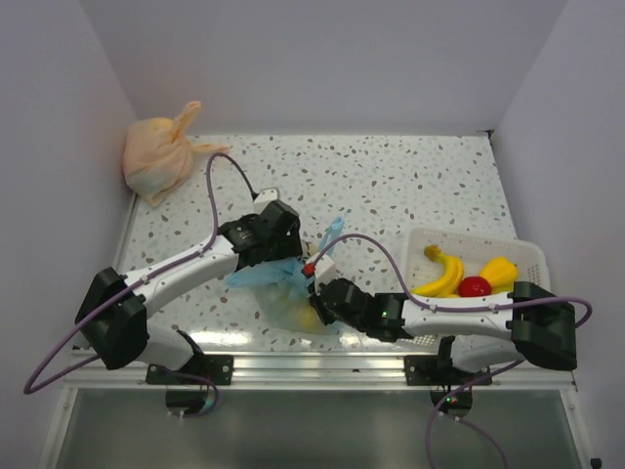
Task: Untie the knot of the plastic bag and take out the fruit
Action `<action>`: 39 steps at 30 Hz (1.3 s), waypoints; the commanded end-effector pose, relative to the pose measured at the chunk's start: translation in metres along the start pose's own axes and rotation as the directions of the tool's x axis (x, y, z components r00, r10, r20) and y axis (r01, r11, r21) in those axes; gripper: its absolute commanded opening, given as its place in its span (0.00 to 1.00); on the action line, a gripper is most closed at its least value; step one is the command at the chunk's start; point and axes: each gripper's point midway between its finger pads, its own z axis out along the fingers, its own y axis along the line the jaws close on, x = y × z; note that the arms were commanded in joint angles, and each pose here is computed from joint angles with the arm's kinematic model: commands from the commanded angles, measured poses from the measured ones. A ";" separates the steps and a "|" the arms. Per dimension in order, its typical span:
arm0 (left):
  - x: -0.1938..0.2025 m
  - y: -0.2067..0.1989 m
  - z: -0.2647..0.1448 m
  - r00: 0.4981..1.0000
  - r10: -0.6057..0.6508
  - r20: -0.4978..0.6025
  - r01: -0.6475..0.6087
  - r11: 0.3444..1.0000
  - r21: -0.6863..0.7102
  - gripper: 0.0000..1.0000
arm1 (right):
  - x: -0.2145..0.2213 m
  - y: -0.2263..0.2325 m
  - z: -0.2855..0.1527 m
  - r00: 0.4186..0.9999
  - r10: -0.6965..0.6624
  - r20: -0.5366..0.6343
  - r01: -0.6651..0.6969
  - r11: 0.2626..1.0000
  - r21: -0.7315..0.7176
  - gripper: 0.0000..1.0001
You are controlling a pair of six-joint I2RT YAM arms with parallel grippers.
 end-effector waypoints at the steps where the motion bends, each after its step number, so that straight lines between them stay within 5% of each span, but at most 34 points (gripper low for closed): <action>1: 0.013 -0.010 0.003 0.997 -0.059 -0.046 0.062 0.996 0.062 0.77 | -0.008 0.005 -0.001 0.999 0.005 0.037 -0.005 1.000 -0.014 0.00; 5: 0.014 -0.006 -0.006 0.996 -0.085 -0.034 0.087 0.993 0.083 0.43 | -0.008 0.001 -0.002 0.999 0.006 0.045 -0.006 1.000 0.003 0.00; 6: 0.014 -0.004 -0.007 0.996 -0.084 -0.029 0.086 0.993 0.079 0.24 | -0.009 0.000 -0.002 0.999 0.004 0.048 -0.005 1.000 0.010 0.00; 8: 0.007 0.000 -0.011 0.996 -0.084 -0.001 0.084 0.994 0.068 0.04 | -0.011 -0.004 -0.004 0.998 0.007 0.061 -0.008 1.000 0.027 0.00; 9: 0.001 0.000 -0.014 0.996 -0.090 0.017 0.089 0.994 0.065 0.00 | -0.011 -0.007 -0.005 0.998 0.006 0.063 -0.009 0.999 0.041 0.00; 17: -0.075 0.052 -0.044 0.973 -0.142 0.184 0.146 0.989 -0.010 0.00 | -0.009 -0.057 -0.034 0.982 0.096 0.160 -0.131 0.966 0.224 0.00; 23: -0.101 0.052 -0.063 0.963 -0.170 0.211 0.157 0.985 0.077 0.00 | -0.020 -0.055 -0.046 0.983 0.072 0.166 -0.105 0.975 0.197 0.00; 25: -0.099 0.043 -0.065 0.964 -0.176 0.198 0.152 0.979 0.133 0.00 | -0.038 -0.045 -0.050 0.987 0.041 0.156 -0.068 0.983 0.173 0.07; 30: -0.091 0.037 -0.078 0.959 -0.199 0.203 0.152 0.962 0.226 0.00 | -0.090 -0.005 -0.061 0.984 0.003 0.180 -0.007 1.000 0.021 0.55; 33: -0.091 0.041 -0.083 0.955 -0.195 0.224 0.142 0.962 0.233 0.00 | -0.118 0.016 -0.062 0.985 -0.001 0.174 0.006 1.000 -0.026 0.67; 39: -0.090 0.040 -0.090 0.949 -0.198 0.244 0.130 0.954 0.269 0.00 | -0.152 0.040 -0.030 0.990 -0.002 0.144 0.001 1.000 0.007 0.70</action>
